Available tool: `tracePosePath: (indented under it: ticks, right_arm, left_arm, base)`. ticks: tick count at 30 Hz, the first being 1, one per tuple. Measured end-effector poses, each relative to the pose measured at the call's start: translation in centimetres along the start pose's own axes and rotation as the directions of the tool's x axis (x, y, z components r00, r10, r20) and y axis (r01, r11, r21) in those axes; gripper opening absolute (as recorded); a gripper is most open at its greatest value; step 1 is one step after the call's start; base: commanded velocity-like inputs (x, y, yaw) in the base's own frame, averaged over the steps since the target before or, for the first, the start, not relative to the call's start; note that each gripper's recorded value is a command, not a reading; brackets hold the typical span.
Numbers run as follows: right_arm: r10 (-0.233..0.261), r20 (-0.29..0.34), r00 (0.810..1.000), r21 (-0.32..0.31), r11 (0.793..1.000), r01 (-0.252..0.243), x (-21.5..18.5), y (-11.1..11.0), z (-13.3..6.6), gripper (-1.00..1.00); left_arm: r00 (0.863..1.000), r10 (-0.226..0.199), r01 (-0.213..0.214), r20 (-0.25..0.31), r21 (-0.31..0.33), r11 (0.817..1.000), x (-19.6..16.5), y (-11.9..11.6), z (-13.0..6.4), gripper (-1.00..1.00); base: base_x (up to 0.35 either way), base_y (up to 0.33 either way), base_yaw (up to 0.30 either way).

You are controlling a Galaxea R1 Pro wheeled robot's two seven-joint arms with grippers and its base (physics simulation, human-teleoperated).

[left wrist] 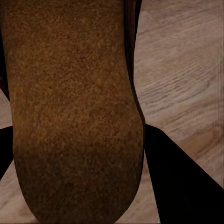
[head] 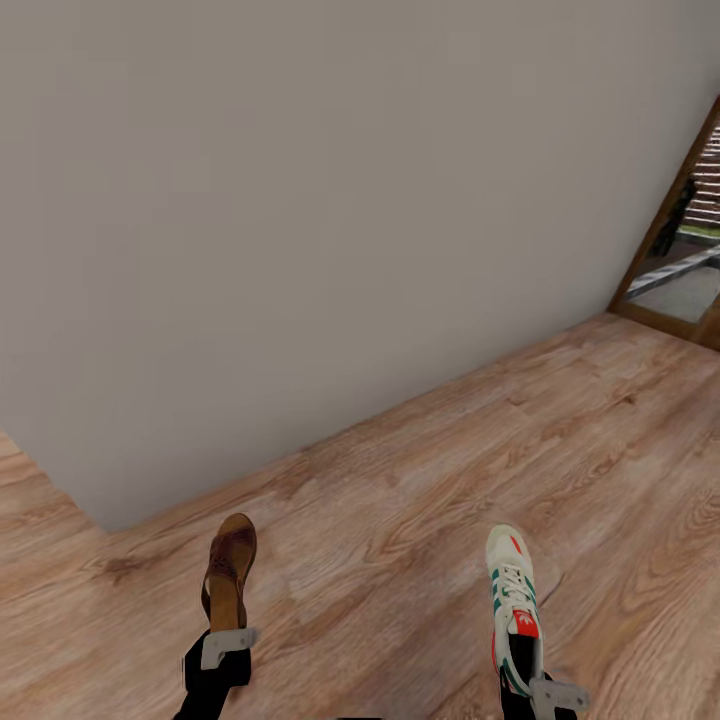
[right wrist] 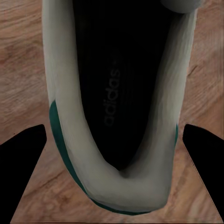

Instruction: Pick up the two gym shoes and the two sandals from the corridor floor and place them onto the hallstand (shoe rack) in the corridor, making sure they are on the rack and not on the floor. Arrange them so the two gym shoes are next to each other and the two sandals are next to each other.

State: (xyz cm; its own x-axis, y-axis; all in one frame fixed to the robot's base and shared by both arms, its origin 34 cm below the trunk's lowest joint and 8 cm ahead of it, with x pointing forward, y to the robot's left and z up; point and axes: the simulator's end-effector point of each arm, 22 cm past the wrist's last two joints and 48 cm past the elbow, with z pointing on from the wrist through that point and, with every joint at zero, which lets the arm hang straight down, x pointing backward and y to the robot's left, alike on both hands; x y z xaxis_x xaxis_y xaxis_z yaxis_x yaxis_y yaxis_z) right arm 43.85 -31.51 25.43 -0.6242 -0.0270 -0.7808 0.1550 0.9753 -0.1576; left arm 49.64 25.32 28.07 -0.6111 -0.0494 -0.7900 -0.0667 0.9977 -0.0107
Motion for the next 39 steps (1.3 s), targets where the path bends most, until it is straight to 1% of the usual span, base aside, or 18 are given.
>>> tracePosePath:
  ticks: [39]
  right_arm:
    - [0.0, 0.004, 1.0, 0.0, 1.0, 0.0, -0.2, 0.0, 0.01, -1.0]
  left_arm:
    - [1.0, 0.002, -0.002, 0.005, 0.005, 1.0, -0.24, -0.17, -0.01, -1.0]
  base:
    - [0.0, 0.0, -0.3]
